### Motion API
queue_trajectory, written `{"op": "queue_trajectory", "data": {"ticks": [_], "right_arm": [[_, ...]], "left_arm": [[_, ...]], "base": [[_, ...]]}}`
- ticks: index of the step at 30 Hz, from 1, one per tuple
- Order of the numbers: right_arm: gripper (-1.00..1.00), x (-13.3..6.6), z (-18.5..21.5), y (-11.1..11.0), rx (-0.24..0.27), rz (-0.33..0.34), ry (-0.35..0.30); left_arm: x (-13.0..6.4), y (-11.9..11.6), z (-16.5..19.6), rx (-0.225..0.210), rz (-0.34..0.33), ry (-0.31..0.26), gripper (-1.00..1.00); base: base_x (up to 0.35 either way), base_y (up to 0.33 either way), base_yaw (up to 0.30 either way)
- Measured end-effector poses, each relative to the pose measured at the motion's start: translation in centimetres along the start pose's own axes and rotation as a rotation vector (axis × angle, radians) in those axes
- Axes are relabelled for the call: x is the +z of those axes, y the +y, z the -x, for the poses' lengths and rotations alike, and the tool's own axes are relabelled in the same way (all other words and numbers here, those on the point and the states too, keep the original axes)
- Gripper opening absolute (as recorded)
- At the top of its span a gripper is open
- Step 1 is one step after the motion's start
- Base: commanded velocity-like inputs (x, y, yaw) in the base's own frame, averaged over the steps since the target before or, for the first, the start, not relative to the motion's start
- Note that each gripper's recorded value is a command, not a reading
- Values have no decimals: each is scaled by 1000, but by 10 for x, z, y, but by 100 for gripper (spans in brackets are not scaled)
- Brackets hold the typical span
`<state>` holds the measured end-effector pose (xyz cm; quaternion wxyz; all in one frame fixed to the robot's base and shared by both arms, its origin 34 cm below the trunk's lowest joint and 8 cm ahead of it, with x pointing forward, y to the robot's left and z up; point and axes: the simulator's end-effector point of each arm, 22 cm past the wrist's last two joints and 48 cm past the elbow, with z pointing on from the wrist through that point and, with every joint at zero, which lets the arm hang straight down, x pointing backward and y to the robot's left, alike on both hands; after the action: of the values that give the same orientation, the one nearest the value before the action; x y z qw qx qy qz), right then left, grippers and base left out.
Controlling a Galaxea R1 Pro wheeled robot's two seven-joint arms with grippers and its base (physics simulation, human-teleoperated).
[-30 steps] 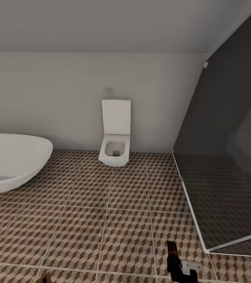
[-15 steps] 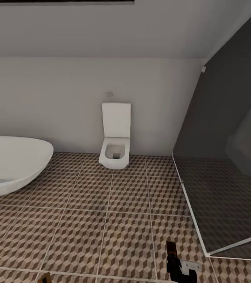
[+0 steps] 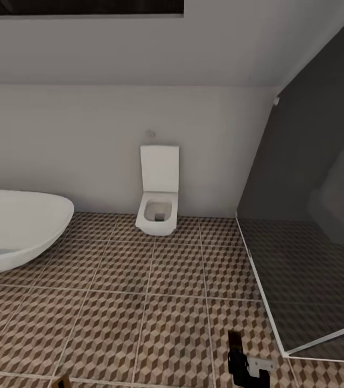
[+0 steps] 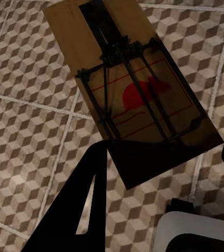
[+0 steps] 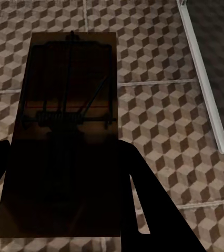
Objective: Take the four mousetraps from the cabinet in the bathroom and place them on the bathroom floor. Make sure all four end up on the same floor surface, and ensure that at least two of them are either under or directly next to the same bathroom sink.
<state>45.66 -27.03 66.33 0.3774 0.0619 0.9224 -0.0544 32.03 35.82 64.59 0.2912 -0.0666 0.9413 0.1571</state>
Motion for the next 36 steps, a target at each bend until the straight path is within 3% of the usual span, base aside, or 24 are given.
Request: {"op": "queue_trajectory", "data": {"ticks": [36], "right_arm": [[-100, -1, 28, 2, 9, 4, -57]], "left_arm": [[1, -1, 24, -19, -2, -54, -100]], "base": [[0, 0, 0]]}}
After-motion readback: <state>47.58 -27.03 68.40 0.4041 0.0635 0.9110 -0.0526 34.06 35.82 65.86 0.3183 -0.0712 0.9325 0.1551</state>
